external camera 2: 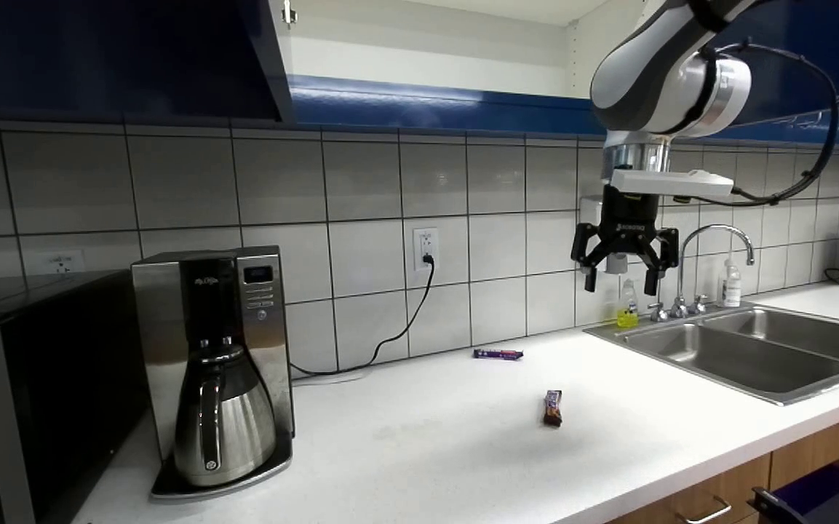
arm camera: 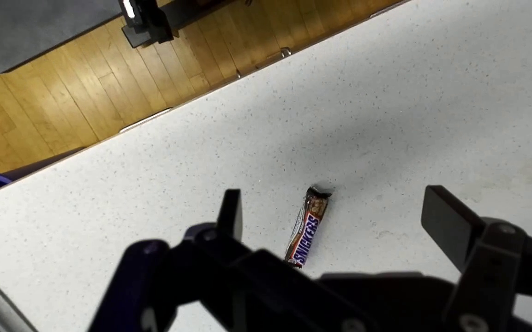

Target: Put the brown packet in the open upper cabinet.

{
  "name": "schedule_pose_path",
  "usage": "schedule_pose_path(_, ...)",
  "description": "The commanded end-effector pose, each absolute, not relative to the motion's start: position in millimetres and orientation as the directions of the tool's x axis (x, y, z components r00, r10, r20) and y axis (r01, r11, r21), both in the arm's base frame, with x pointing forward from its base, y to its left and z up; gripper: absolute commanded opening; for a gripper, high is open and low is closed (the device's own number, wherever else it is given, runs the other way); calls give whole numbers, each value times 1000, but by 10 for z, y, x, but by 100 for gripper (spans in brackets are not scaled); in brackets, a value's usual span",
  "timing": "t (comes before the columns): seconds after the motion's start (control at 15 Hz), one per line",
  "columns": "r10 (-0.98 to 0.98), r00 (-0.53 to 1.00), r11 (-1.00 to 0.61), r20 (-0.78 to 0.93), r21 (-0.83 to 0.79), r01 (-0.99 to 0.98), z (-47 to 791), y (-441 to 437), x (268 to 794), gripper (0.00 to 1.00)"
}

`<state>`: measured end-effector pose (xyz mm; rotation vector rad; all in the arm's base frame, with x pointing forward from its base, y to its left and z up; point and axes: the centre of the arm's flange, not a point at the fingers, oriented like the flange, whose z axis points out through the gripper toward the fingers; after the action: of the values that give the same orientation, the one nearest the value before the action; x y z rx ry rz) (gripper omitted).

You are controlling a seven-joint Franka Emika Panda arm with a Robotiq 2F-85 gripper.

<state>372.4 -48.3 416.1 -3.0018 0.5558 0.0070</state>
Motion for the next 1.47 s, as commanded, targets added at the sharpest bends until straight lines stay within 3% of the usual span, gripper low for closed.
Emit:
schedule_pose_path(0.0, -398, 917, -914, -36, -67, -399, 3937, -492, 4096, 100)
schedule_pose_path(1.4, -490, 868, -871, -81, 11, -491, 2174, -512, 5327, 100)
